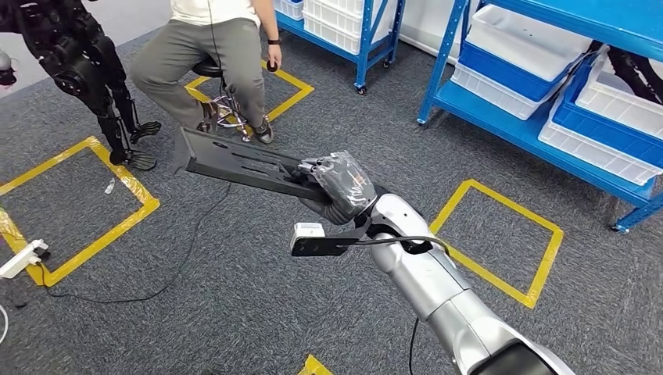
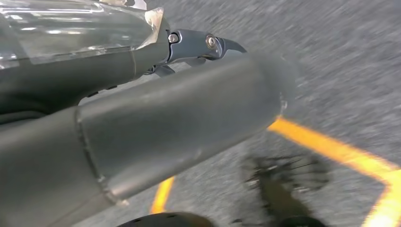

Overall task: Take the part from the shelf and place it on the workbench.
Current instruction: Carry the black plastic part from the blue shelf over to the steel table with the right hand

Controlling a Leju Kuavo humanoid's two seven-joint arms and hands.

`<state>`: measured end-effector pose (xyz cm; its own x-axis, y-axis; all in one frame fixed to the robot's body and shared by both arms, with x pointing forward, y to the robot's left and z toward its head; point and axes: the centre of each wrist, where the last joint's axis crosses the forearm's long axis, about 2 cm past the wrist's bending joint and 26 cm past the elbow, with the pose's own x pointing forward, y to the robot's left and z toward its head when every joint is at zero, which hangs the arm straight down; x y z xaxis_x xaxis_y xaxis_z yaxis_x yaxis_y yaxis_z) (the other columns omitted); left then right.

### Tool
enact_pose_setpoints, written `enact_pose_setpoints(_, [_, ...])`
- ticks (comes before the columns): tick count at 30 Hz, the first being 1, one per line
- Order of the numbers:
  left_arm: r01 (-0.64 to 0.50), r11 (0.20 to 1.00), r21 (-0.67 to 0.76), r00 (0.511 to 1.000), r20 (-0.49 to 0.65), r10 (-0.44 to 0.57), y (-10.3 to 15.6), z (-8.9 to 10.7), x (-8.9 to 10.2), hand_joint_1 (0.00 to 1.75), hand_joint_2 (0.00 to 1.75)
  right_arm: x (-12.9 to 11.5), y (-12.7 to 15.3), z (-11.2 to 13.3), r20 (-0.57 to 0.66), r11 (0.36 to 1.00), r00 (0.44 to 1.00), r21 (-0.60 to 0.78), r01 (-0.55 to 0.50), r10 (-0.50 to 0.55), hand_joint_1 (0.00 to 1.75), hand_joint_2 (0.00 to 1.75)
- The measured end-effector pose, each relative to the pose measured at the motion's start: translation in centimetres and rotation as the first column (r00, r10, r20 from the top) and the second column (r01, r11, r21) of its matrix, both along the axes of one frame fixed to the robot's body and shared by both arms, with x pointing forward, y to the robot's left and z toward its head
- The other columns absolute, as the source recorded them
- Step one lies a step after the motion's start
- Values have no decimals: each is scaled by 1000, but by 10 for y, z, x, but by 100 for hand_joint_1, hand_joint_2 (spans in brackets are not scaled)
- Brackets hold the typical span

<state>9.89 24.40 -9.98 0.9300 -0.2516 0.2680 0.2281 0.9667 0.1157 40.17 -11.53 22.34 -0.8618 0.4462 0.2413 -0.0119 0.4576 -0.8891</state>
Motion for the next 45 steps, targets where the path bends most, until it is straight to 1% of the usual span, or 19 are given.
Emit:
enact_pose_setpoints(2, [12,1000,-8,1000,-28,-13,-1,0,1,0,0,1,0,2,3,1000,1000,2,-6,6,175,175])
enact_pose_setpoints(11, [7,1000,7,1000,-30,-7,3,0,3,0,0,0,15,15,18,998,998,29,-55,55,175,175])
enact_pose_setpoints(24, [7,1000,17,998,-57,-6,5,-1,-4,0,0,-3,25,19,29,994,995,42,-96,95,175,175])
enact_pose_setpoints(30, [16,1000,17,998,-64,-14,4,-1,-5,0,0,-3,21,15,23,995,996,32,-92,91,175,175])
enact_pose_setpoints(41, [22,1000,13,998,-67,-21,3,-2,-6,0,0,-7,29,20,39,993,993,39,-109,107,175,175])
enact_pose_setpoints(45, [22,1000,11,998,-67,-21,2,-2,-7,0,0,-7,28,17,38,994,994,32,-105,104,175,175])
